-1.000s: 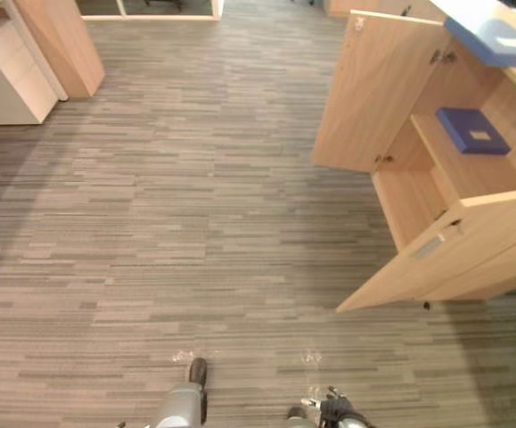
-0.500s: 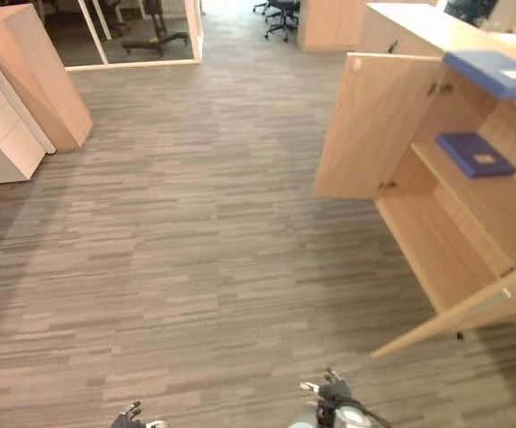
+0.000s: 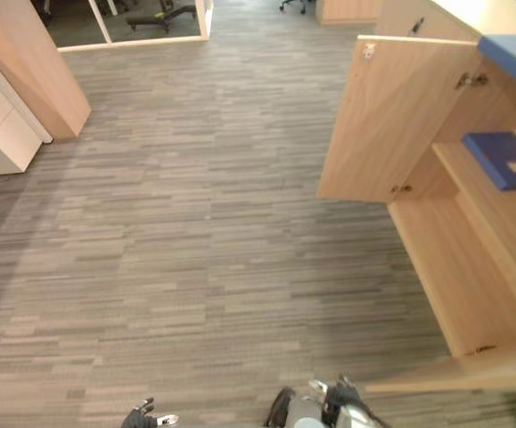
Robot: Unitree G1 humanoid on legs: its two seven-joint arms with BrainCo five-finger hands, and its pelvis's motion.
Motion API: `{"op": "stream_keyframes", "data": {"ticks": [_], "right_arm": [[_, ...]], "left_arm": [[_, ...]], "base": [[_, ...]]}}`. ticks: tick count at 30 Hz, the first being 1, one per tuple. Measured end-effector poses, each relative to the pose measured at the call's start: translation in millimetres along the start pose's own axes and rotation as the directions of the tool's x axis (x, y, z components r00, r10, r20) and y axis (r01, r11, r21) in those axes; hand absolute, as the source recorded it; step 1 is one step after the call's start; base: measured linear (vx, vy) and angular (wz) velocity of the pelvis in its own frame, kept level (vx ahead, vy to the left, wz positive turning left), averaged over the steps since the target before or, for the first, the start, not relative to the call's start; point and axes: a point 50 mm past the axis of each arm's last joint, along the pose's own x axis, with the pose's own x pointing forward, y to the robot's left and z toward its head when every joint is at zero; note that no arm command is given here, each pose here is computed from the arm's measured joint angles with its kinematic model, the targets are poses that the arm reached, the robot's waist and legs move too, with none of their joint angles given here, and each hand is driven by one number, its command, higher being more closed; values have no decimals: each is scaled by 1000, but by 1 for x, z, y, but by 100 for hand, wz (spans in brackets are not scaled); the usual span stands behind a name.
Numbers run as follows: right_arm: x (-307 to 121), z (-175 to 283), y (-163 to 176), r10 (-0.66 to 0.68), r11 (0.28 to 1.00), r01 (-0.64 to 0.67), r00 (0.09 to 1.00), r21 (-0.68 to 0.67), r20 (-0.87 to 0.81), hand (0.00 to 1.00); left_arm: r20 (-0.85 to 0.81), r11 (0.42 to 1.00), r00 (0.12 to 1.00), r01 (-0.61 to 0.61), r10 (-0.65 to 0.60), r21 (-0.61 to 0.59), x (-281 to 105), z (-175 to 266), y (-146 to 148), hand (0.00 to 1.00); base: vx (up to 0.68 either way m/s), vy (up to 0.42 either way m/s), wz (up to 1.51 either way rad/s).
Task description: Walk over to the cabinet, pick up the folder, carry it to the office cabinet, place the folder inside the office cabinet, then close the office cabinet door
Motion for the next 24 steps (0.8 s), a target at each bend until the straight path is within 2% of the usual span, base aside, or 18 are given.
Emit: {"op": "stream_keyframes", "data": {"ticks": [5,9,14,16,21,24], "right_arm": [[0,-8,-6,-16,1000,15,999,-14,-48,0],[0,-2,12,33,998,-35,999,-58,-32,0],[-2,-11,21,59,990,-64,998,-124,-36,0],[-6,-17,42,110,985,-116,993,-124,-49,0],[-6,-21,37,108,987,-114,993,-115,-53,0],[-5,-14,27,83,995,-83,996,-61,-14,0]], "left_arm": [[-12,996,1000,-28,27,-84,-2,-5,3,0],[-22,994,999,-44,43,-96,-5,-11,7,0],[-47,991,996,-75,71,-111,-8,-21,15,0],[-40,987,993,-118,115,-109,-8,-17,30,0],[-91,979,988,-139,126,-149,-12,-32,30,0],[-95,976,987,-143,129,-166,-13,-33,29,0]], "base": [[369,3,-76],[265,194,-112],[343,415,-56],[450,466,-35],[343,392,-71],[146,268,-60]]}}
